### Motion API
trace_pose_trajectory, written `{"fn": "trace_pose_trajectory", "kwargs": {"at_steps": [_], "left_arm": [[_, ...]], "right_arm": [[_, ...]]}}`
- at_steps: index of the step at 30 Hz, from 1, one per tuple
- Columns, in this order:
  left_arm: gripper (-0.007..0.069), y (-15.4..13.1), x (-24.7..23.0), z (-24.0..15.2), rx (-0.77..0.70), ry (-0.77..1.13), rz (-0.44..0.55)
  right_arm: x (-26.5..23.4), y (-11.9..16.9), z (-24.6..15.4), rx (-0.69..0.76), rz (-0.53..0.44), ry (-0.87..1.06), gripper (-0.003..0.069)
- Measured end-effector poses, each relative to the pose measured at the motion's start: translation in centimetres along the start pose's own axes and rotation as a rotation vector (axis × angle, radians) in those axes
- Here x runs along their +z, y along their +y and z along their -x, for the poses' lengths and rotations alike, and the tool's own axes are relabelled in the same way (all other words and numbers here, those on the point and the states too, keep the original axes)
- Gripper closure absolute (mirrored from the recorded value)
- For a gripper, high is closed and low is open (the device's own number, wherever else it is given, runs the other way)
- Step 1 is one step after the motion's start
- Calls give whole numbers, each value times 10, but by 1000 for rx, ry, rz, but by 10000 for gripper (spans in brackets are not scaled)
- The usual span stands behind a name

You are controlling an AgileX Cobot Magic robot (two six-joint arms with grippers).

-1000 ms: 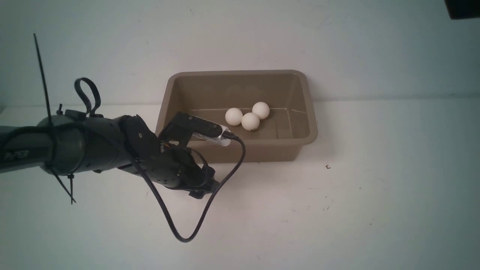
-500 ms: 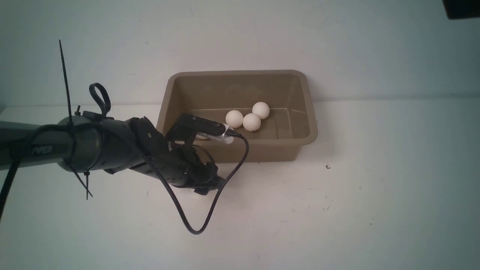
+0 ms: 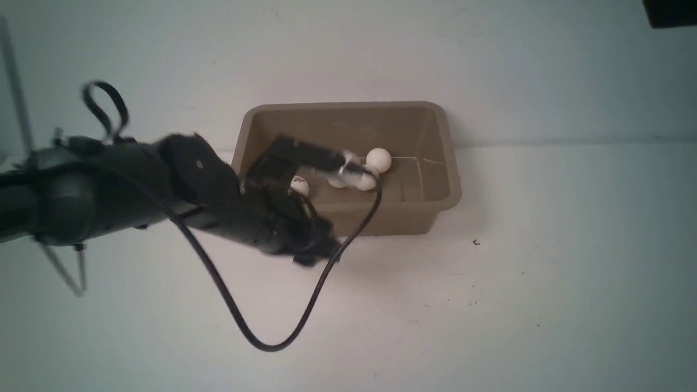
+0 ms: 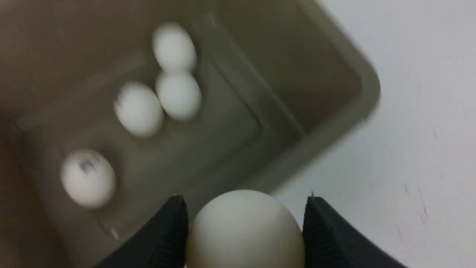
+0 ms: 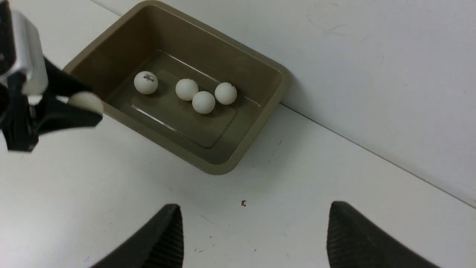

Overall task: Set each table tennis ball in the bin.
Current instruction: Use the left arm to clamp the table tennis ball closest to it, then use the left arm to put the table tennis ball into the box

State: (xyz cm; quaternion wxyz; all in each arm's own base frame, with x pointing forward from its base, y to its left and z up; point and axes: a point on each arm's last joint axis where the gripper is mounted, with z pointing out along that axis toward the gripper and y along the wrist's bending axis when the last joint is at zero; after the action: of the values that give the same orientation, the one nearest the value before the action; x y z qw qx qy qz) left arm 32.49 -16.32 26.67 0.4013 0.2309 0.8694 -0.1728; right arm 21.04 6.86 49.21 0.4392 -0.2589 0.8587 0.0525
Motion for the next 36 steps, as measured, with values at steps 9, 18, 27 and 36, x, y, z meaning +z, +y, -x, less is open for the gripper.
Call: {"fn": "trace_pose_trajectory", "kwargs": {"at_steps": [9,18,27,36], "left_arm": [[272,31,3,53,-3,-130,60],[272,68,80,44,0,55,10],[258,69,94,44,92,112,-42],[111,69,94,45,84,104,-37]], "right_arm": [[0,0,0,0,0,0,186],[0,0,0,0,0,0,186],[0,0,0,0,0,0,197],[0,0,0,0,0,0,197]]}}
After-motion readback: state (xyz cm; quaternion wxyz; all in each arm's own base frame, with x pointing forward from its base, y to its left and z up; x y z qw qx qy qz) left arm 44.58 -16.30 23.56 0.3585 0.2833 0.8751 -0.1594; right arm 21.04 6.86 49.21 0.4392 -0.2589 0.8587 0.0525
